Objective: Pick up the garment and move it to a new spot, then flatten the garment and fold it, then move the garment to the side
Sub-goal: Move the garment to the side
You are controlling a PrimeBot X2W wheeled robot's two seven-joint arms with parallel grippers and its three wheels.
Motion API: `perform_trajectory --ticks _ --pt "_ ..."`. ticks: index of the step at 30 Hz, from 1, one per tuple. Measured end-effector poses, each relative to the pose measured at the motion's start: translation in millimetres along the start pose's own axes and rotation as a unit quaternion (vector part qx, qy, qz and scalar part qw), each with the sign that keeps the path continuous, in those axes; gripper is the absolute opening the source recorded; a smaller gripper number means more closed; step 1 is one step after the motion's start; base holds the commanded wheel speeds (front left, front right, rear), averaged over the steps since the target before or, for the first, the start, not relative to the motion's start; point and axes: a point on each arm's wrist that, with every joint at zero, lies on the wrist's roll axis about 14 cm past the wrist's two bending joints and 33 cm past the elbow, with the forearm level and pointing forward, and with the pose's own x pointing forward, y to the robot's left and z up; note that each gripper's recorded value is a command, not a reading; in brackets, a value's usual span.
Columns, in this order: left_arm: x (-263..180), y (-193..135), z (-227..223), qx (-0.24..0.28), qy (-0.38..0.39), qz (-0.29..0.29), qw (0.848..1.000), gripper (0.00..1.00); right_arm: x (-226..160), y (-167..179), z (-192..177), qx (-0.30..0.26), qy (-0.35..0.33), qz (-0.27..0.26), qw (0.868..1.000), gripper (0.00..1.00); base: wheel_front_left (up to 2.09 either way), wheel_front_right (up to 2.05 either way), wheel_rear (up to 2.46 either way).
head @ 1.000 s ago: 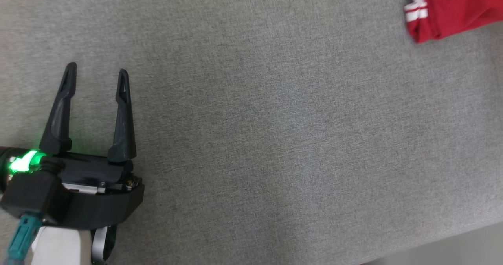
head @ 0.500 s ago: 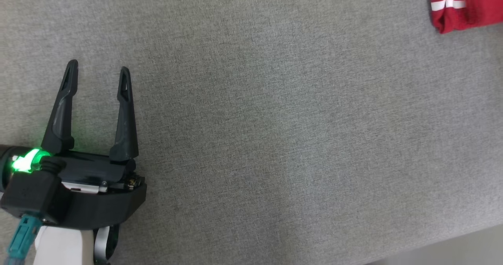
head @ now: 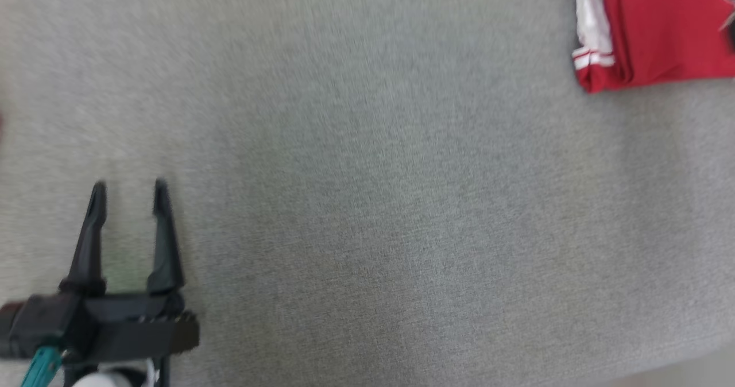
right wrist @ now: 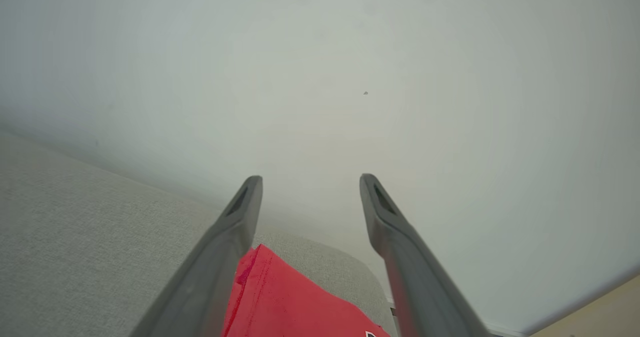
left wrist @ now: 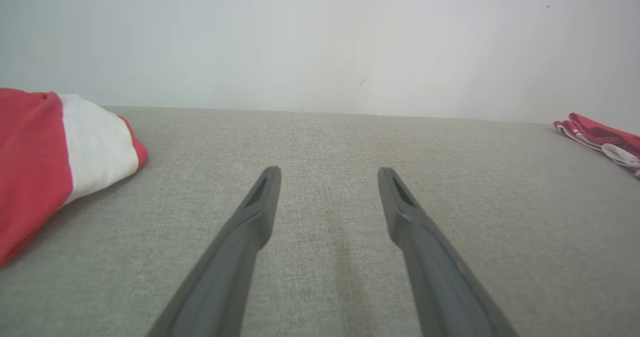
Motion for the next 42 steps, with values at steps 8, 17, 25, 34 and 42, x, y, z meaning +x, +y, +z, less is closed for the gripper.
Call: perform_trajectory --ticks 8,17,25,34,42 --pt "-36.2 23.2 25.9 0.016 -0.007 0.040 0.999 1.00 -41.0 44.2 24.3 0.089 -0.057 0.014 0.994 1.00 0.00 0.00 0.00" --pt "-64.5 39.2 63.2 0.028 -0.042 0.068 0.996 1.00 -102.3 104.2 14.3 0.194 -0.070 0.016 0.978 1.00 0.00 0.00 0.00" --pt "-83.0 46.1 76.4 0.030 -0.052 0.078 0.995 1.00 -143.1 148.8 4.0 0.243 -0.059 0.023 0.968 1.00 0.00 0.00 0.00" --pt "-104.0 47.9 77.3 0.028 -0.047 0.081 0.995 1.00 -185.3 180.2 3.1 0.279 -0.051 0.018 0.959 1.00 0.00 0.00 0.00" --pt "-126.9 50.5 75.6 0.026 -0.042 0.088 0.995 1.00 -208.9 185.9 6.8 0.289 -0.049 0.007 0.956 1.00 0.00 0.00 0.00"
